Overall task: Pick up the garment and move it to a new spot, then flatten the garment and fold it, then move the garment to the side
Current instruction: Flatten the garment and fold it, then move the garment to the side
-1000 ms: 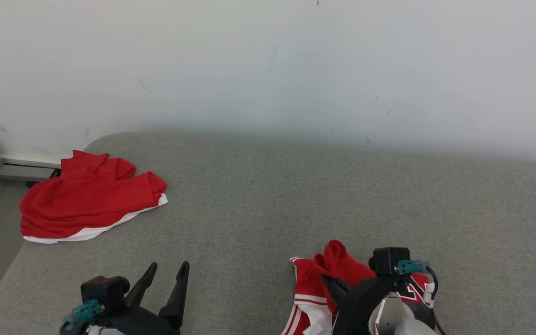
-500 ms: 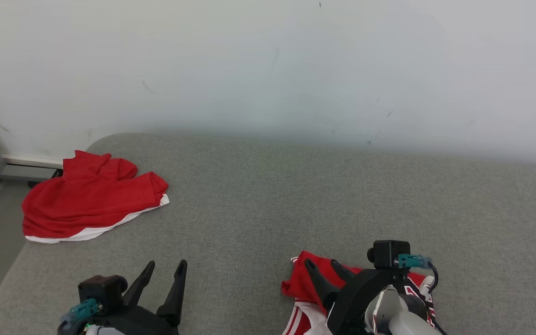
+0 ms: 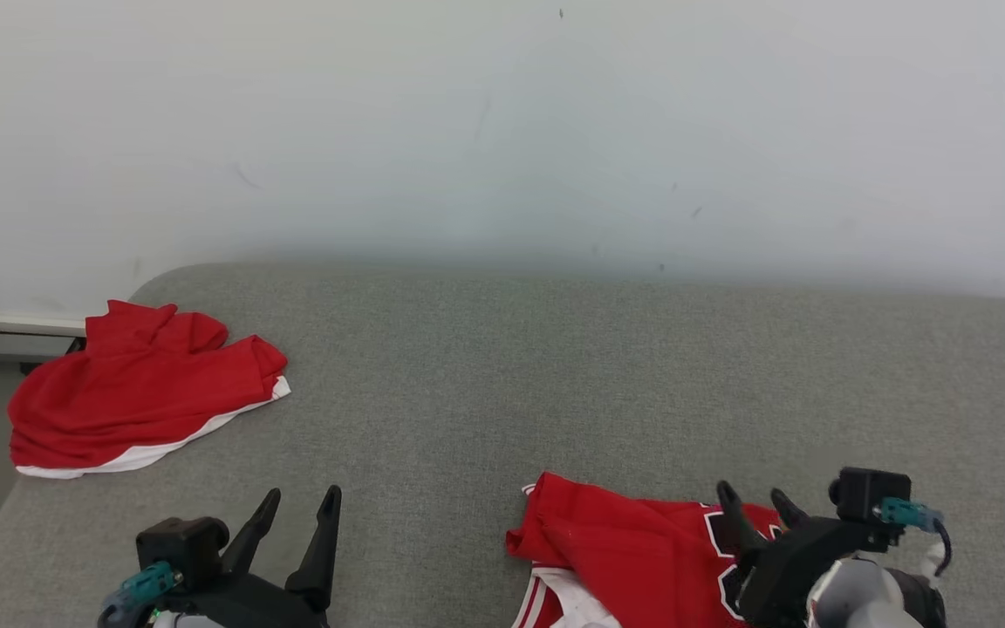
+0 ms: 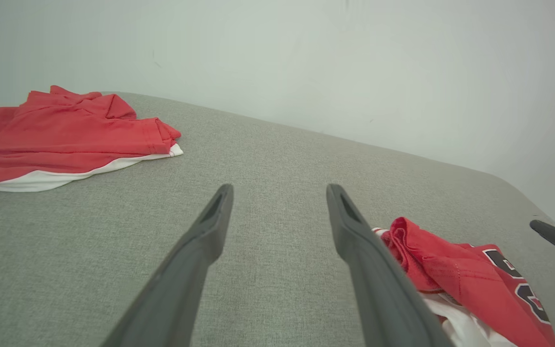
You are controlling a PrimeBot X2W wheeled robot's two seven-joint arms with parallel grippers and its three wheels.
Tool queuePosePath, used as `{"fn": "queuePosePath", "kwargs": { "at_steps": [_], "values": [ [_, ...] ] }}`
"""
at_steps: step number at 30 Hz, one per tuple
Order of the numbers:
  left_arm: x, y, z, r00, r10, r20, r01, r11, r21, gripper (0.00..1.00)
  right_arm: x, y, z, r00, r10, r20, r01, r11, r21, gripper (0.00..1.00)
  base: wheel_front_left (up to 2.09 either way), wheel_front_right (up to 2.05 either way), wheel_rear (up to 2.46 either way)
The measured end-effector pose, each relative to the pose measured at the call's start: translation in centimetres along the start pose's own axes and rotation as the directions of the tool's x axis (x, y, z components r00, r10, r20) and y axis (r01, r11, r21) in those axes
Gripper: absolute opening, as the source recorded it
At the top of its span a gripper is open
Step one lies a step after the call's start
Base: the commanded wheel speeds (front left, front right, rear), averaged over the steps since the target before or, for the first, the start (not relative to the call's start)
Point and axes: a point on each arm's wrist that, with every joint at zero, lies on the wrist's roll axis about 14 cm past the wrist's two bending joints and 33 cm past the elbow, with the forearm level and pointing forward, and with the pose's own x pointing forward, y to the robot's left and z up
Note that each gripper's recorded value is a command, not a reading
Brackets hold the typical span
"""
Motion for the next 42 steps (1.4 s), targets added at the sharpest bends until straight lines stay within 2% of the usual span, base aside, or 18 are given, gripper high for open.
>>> {"fn": "queuePosePath", "kwargs": {
  "at_steps": [6, 11, 20, 23, 27, 42],
  "values": [
    [0.2, -0.4, 0.0, 1.0, -0.013, 0.0, 0.013, 1.0, 0.003, 1.0, -1.6, -5.2, -1.9, 0.989, -0.132, -0.059, 0.132, 0.991, -0.007, 1.0, 0.0, 0.0, 0.0],
    [0.2, -0.7, 0.1, 1.0, -0.02, 0.002, 0.02, 1.0, 0.005, 1.0, -2.4, -6.9, -3.5, 0.976, -0.183, -0.119, 0.185, 0.983, 0.004, 1.0, 0.0, 0.0, 0.0],
    [0.1, -0.9, 0.1, 1.0, -0.025, 0.002, 0.025, 1.0, 0.008, 1.0, -2.8, -6.5, -5.7, 0.951, -0.178, -0.251, 0.184, 0.983, 0.0, 1.0, 0.0, 0.0, 0.0],
    [0.0, -0.9, 0.1, 1.0, -0.025, 0.002, 0.025, 1.0, 0.008, 1.0, -3.5, -6.3, -7.8, 0.92, -0.172, -0.352, 0.172, 0.985, -0.032, 1.0, 0.0, 0.0, 0.0],
    [-0.1, -0.8, 0.2, 1.0, -0.022, 0.005, 0.022, 1.0, 0.008, 1.0, -3.8, -6.4, -8.6, 0.895, -0.179, -0.409, 0.173, 0.984, -0.052, 1.0, 0.0, 0.0, 0.0],
    [-0.5, -0.4, -0.2, 1.0, -0.011, -0.007, 0.011, 1.0, 0.005, 1.0, -3.7, -7.4, -8.6, 0.856, -0.219, -0.467, 0.221, 0.974, -0.051, 1.0, 0.0, 0.0, 0.0]
  ]
}}
